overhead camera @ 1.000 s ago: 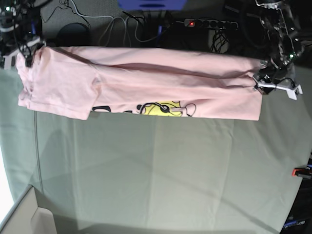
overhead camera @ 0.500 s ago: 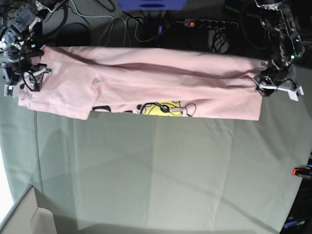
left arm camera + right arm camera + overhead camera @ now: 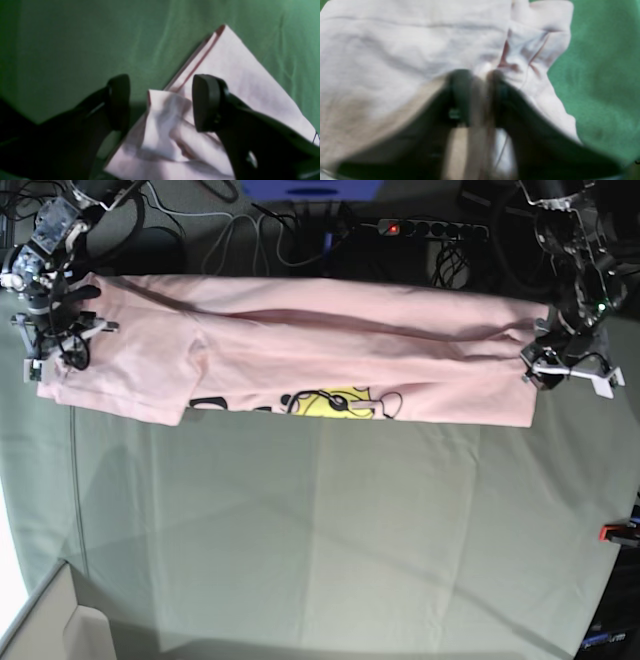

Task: Layout the t-shirt on the table in an organized manner, then fold the t-shirt properly
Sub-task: 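Hold the folded shirt's ends with both grippers and adjust the grasp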

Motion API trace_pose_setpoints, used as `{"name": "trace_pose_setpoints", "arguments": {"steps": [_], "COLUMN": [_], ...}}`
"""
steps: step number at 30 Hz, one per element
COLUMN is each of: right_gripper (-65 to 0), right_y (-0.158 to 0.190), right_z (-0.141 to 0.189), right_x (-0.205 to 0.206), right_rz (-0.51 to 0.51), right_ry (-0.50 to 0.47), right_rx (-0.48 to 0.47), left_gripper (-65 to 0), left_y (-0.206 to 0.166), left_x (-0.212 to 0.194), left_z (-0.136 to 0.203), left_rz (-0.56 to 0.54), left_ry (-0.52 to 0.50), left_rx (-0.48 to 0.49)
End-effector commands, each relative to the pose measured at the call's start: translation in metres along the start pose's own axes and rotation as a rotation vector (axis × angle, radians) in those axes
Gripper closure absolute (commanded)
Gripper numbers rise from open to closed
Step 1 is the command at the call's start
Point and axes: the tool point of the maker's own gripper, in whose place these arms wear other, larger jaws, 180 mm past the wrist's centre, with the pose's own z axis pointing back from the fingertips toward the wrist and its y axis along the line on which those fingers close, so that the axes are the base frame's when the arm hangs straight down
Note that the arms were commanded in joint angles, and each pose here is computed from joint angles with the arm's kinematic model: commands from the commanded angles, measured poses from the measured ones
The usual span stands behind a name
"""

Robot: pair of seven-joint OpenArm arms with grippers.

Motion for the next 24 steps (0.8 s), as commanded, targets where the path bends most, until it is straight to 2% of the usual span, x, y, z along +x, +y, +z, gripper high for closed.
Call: {"name": "trace_pose_setpoints", "arguments": {"steps": [1,12,19,21,24], "right_gripper": [0.0,0.0,0.0,0.0,0.0], "right_y": [-0.009,-0.018,-0.016,-0.016,-0.017], "right_z": [0.004,0.019,0.018,0.018,0.018], "right_x": [0.009,-0.016,-0.014,-0.013,-0.013], "right_rz": [0.010,0.036,0.038,0.040,0.043], "right_ry": [-0.037,0.017,0.013,0.011,0.010], "right_rx": [-0.017,-0.034,-0.030,-0.029,-0.031], "left_gripper": [-37.8,-38.0,-38.1,-40.0,-47.1], "left_y": [-0.001,-0.013,-0.015,-0.012,-0.011], "left_x": [0.013,0.028,0.028,0.023,0.020], "left_z": [0.002,-0.002,-0.006,-0.008,-0.009], "left_rz": [-0.009,0.000,0.006,0.011,0.008], "left_ry": [-0.038,-0.064,-0.058,-0.043,-0.036], "left_rx": [-0.007,-0.029,-0.031,-0.024,-0.022]}}
